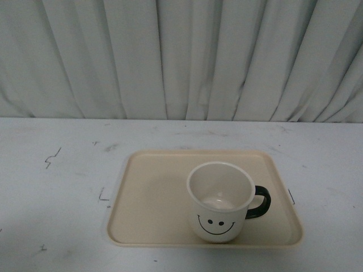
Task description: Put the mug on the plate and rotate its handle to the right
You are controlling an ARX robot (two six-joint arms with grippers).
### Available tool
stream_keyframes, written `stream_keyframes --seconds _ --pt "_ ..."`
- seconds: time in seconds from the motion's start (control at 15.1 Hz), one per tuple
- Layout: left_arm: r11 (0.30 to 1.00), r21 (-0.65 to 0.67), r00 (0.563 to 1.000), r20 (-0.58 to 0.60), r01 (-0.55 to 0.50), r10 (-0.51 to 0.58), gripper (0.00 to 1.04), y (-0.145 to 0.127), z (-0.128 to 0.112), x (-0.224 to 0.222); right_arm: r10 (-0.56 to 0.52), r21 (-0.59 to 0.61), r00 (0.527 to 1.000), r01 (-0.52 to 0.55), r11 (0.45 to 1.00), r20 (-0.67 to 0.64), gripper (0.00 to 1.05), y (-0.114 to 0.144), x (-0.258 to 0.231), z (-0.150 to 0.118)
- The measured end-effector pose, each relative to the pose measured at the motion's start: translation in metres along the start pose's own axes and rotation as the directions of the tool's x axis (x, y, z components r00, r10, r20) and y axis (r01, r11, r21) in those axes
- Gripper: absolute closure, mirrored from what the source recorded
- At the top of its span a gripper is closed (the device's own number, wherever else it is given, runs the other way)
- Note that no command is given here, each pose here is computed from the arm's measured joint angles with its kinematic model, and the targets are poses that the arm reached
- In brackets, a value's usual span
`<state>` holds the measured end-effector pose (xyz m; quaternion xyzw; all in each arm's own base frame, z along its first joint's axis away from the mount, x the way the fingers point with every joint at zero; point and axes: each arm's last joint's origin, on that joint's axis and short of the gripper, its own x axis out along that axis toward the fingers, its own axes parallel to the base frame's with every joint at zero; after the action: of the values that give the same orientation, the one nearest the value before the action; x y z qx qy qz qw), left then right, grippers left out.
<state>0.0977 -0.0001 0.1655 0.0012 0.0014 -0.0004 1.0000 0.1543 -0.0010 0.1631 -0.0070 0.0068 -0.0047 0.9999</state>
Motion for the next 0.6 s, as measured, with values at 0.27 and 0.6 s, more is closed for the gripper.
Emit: stream_keyframes --seconds 0.27,0.6 --pt "1.0 0.0 1.0 0.0 0.0 0.0 0.07 0.0 0.0 0.0 0.001 0.0 1.0 -0.001 1.0 0.011 1.03 0.0 -0.017 0.003" --pt "1.0 0.0 1.0 0.0 0.0 0.0 0.07 0.0 0.0 0.0 0.001 0.0 1.0 -0.001 1.0 0.018 1.03 0.0 -0.023 0.005"
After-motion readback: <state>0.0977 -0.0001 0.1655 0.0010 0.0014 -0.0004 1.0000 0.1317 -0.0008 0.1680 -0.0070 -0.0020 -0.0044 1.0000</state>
